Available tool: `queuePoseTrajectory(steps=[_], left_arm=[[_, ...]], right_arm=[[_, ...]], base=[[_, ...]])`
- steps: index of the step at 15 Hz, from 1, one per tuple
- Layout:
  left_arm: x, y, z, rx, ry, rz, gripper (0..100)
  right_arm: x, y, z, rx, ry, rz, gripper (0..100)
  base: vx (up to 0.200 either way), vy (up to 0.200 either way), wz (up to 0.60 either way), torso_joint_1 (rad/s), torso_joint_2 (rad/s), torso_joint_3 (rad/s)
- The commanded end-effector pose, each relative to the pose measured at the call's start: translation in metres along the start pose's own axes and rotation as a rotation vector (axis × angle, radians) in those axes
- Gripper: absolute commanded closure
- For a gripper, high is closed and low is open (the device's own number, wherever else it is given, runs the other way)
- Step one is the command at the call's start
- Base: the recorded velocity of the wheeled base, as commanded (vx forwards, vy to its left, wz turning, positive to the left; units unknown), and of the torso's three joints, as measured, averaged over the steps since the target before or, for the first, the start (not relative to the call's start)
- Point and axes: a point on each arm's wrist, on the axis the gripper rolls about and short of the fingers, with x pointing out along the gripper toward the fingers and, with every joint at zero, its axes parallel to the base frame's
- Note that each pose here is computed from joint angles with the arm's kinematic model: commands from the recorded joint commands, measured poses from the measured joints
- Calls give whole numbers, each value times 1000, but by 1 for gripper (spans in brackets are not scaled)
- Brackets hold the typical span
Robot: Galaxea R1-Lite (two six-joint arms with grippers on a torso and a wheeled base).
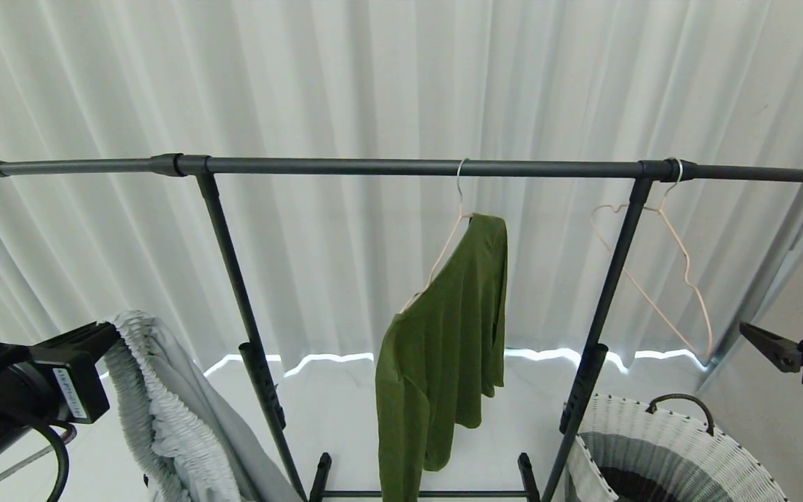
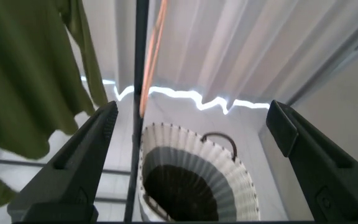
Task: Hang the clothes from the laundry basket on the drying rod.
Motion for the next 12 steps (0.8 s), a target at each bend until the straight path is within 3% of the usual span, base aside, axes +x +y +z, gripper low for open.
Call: queuePoseTrajectory(steps=[1, 3, 8, 10, 11, 12], left_arm=[[1, 0, -1, 2, 2, 0, 100], [0, 0, -3, 4, 9, -1, 100], [-4, 0, -1, 16, -11, 2, 100], [-4, 1, -2, 31, -8, 3, 100], [-4, 1, -1, 31, -11, 3, 100], [-6, 1, 0, 29, -18, 7, 100]], right_arm=[[0, 0, 0, 1, 0, 1, 0], [0, 0, 0, 2, -1, 7, 0], [-1, 3, 1, 3, -12, 45, 0], [5, 0, 12, 2, -39, 43, 0], [14, -5, 29, -2, -65, 36, 0], [20, -8, 39, 5, -36, 35, 0]], base=[[200, 0, 0, 12, 2, -2], [200, 0, 0, 5, 2, -2], [0, 0, 0, 0, 0, 0], [0, 0, 0, 0, 0, 0], [0, 0, 0, 0, 0, 0], [0, 0, 0, 0, 0, 0]])
